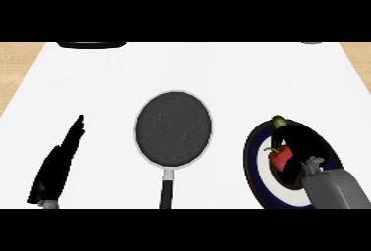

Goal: Pick the bell pepper from the plate and place it in the pan

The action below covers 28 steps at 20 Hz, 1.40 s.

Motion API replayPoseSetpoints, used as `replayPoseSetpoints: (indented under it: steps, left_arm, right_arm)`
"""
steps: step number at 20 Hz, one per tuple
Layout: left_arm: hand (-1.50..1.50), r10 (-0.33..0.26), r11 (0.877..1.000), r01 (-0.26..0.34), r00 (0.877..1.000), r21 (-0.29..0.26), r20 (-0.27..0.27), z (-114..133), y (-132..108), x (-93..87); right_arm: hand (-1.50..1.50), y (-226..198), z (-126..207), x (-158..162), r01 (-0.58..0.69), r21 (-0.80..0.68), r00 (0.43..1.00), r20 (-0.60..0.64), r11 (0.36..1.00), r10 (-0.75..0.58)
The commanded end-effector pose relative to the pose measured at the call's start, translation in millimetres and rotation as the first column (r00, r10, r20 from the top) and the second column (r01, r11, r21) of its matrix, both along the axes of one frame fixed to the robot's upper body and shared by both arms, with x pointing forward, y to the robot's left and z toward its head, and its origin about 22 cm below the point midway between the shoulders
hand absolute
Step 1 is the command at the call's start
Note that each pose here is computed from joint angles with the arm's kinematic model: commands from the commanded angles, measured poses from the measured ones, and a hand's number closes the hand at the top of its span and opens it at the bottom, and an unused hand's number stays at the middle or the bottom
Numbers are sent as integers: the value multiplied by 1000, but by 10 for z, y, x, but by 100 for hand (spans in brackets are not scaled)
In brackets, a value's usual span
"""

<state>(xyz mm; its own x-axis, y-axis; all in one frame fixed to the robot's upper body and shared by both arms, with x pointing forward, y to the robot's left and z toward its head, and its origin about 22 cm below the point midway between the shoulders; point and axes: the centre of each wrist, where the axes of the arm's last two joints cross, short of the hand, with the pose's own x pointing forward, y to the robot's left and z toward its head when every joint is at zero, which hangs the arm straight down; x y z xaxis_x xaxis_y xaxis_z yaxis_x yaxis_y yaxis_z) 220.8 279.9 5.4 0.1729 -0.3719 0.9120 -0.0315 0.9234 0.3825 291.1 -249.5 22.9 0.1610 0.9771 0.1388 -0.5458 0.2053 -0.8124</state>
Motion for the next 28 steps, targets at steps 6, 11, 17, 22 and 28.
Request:
replayPoseSetpoints:
  steps: [6,11,17,22,28]
  left_arm:
    - [0,-20,1000,20,1000,5,-12,-39,74,-44]
    - [0,-11,1000,11,1000,13,-2,60,104,-54]
    - [0,-21,1000,21,1000,6,3,-123,-30,10]
    - [0,-36,999,36,999,2,8,68,41,77]
    - [0,-50,999,50,999,-4,-1,96,-141,78]
  right_arm:
    - [150,-24,875,58,-64,-5,802,595,998,55]
    - [150,235,1123,43,-195,12,654,747,981,121]
    - [150,928,1069,249,-301,128,636,766,945,99]
    - [150,1461,1203,512,-337,233,700,709,912,78]
    - [150,1876,1163,789,-306,324,776,630,895,37]
